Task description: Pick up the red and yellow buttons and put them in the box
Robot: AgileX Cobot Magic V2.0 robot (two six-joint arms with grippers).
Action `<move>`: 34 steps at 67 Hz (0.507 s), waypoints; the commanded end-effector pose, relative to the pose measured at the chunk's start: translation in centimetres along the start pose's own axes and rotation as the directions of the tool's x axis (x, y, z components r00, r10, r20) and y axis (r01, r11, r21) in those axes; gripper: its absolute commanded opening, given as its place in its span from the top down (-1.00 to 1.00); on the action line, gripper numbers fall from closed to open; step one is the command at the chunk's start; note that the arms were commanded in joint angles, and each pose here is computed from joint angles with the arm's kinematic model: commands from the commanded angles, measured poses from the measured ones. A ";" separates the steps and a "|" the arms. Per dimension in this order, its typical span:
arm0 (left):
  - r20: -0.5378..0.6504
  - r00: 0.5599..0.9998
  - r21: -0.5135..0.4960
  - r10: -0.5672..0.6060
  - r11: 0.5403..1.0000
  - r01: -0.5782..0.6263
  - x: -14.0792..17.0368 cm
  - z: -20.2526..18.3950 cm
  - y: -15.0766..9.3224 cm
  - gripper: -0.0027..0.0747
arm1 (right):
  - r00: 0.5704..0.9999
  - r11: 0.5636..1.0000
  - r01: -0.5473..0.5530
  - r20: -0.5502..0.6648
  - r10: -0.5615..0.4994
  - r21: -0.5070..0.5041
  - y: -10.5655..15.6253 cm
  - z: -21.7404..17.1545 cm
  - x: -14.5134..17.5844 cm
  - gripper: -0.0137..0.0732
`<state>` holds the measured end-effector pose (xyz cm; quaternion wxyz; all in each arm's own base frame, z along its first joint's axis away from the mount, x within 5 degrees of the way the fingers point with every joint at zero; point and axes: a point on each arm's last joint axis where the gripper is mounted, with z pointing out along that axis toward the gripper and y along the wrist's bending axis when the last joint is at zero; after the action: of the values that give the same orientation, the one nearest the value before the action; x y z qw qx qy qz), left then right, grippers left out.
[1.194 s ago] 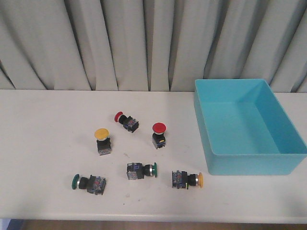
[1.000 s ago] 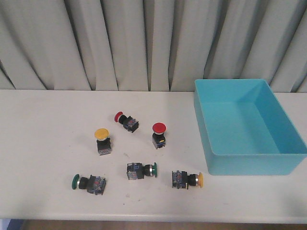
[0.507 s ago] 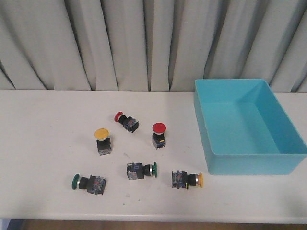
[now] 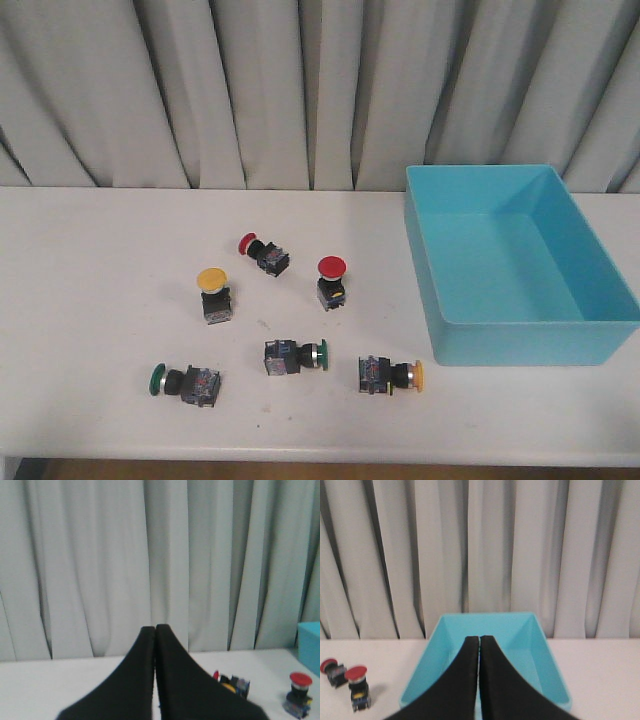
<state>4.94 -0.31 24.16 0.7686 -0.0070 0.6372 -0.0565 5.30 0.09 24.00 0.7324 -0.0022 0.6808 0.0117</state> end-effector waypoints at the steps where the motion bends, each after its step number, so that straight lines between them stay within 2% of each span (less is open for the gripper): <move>1: 0.121 0.993 0.017 -0.012 1.000 0.010 -3.8 0.1 -0.3 0.95 | 0.997 1.000 0.009 0.071 -0.009 0.000 0.0 0.3 -3.6 0.69; 11: -0.032 0.999 0.003 -0.006 1.000 0.006 -6.1 1.8 -0.6 0.95 | 0.999 1.000 0.021 -0.024 -0.021 0.005 0.0 2.0 -6.2 0.69; 17: -0.163 0.985 0.002 0.059 0.998 -0.060 -7.1 3.6 -0.6 0.95 | 0.993 1.000 0.018 -0.121 -0.017 0.007 0.0 3.4 -6.7 0.69; 25: -0.378 0.921 0.010 0.090 0.996 -0.093 -7.5 6.2 -0.7 0.95 | 0.969 1.000 0.015 -0.246 -0.012 0.009 0.0 5.4 -6.7 0.69; 34: -0.529 0.845 0.008 0.075 0.997 -0.083 -6.3 8.1 -0.6 0.95 | 0.936 1.000 0.016 -0.351 -0.012 0.009 0.0 7.6 -5.5 0.69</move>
<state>10.40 -0.65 31.24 0.5708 0.0291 0.8204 -0.0154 11.11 0.13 29.08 0.5879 -0.0009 0.8089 0.0045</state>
